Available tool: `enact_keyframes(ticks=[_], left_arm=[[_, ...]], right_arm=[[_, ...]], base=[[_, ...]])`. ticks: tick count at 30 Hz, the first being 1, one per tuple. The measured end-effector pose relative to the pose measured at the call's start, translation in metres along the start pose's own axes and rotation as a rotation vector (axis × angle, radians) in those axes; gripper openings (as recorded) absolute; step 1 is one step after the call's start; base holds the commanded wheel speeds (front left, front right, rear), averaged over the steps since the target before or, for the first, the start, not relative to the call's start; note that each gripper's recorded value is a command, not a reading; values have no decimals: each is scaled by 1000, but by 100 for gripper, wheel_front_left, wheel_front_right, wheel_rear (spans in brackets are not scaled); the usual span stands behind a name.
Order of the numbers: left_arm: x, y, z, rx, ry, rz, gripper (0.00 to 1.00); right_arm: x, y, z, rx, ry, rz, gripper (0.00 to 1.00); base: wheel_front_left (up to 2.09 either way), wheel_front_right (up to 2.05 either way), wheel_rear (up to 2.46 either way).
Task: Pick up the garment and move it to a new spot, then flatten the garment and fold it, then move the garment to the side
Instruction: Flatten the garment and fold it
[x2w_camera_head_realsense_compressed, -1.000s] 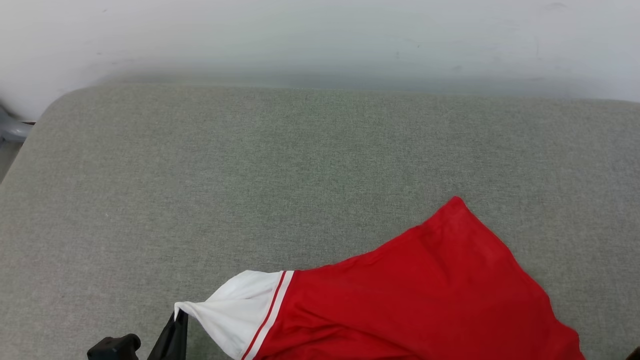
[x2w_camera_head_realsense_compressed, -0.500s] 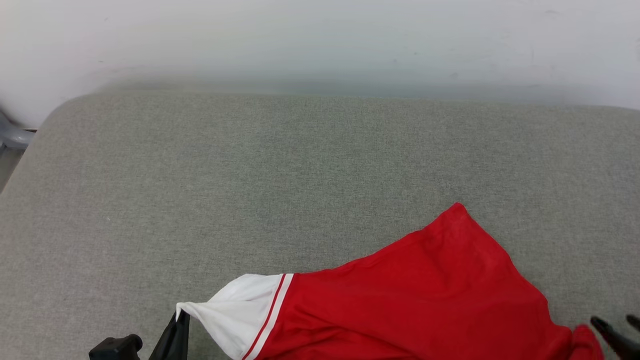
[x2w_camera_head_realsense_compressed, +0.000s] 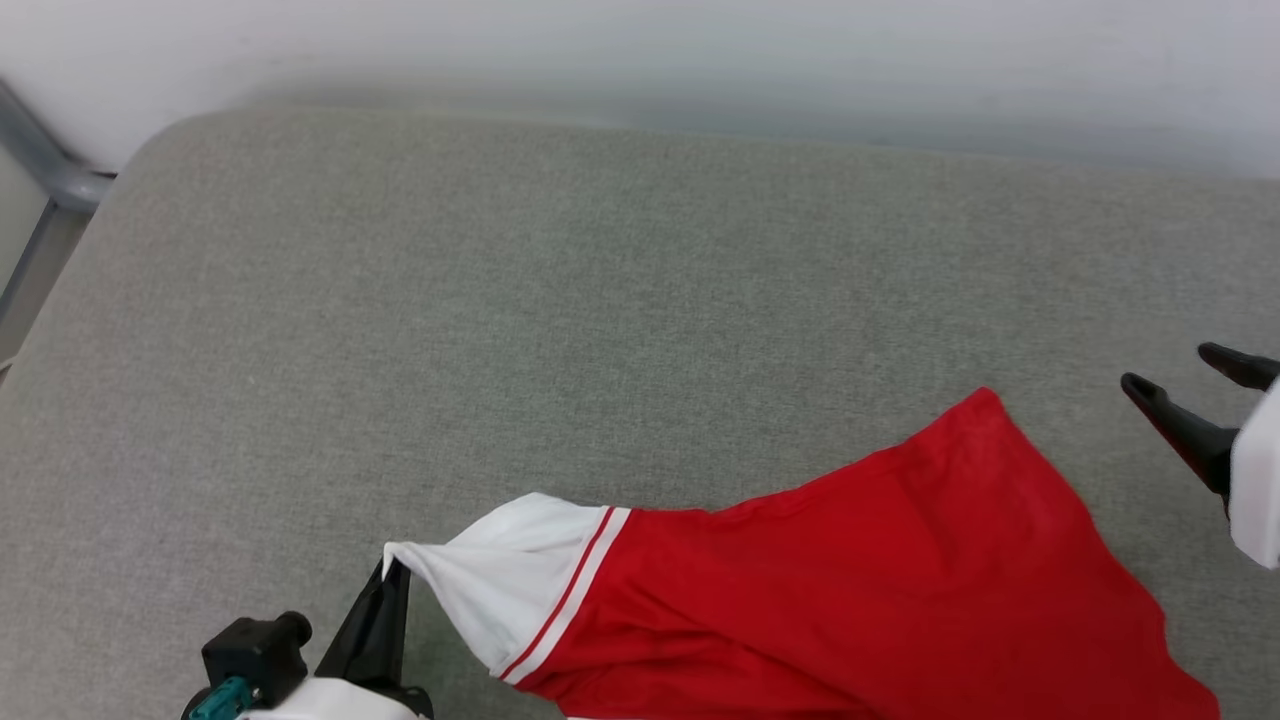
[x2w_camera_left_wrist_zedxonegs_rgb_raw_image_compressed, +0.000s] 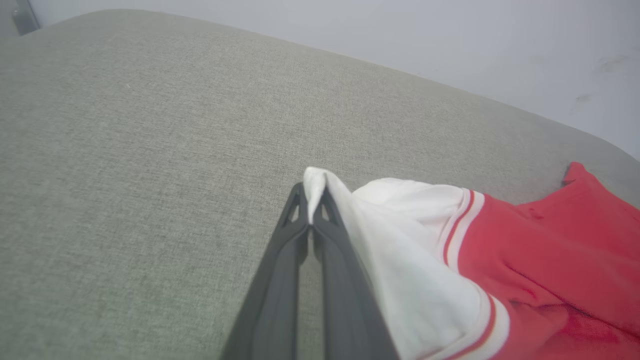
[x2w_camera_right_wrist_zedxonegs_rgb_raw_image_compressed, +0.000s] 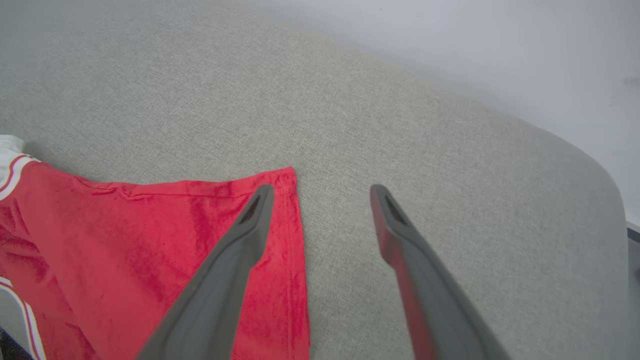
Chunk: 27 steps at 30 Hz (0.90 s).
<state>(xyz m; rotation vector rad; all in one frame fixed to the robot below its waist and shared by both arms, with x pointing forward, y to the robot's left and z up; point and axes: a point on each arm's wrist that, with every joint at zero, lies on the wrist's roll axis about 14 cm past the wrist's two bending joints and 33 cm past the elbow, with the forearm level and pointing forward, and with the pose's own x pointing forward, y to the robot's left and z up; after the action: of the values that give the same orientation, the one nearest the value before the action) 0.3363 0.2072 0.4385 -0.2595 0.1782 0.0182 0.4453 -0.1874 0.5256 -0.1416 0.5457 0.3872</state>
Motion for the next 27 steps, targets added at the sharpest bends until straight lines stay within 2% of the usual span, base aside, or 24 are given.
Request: enact_keyframes(ticks=[5, 10, 19, 27], left_arm=[[7, 1, 1, -2, -5, 6, 0], [13, 2, -1, -10, -3, 14, 0], [24, 5, -7, -14, 9, 29, 0], [32, 9, -18, -19, 37, 41, 0]], right_arm=[[35, 16, -12, -88, 176, 64, 100], [63, 25, -39, -146, 372, 104, 100], [103, 32, -85, -202, 573, 140, 100], [128, 40, -120, -212, 649, 179, 100]], base=[[0, 0, 0], [0, 0, 0], [0, 0, 0], [0, 0, 0]])
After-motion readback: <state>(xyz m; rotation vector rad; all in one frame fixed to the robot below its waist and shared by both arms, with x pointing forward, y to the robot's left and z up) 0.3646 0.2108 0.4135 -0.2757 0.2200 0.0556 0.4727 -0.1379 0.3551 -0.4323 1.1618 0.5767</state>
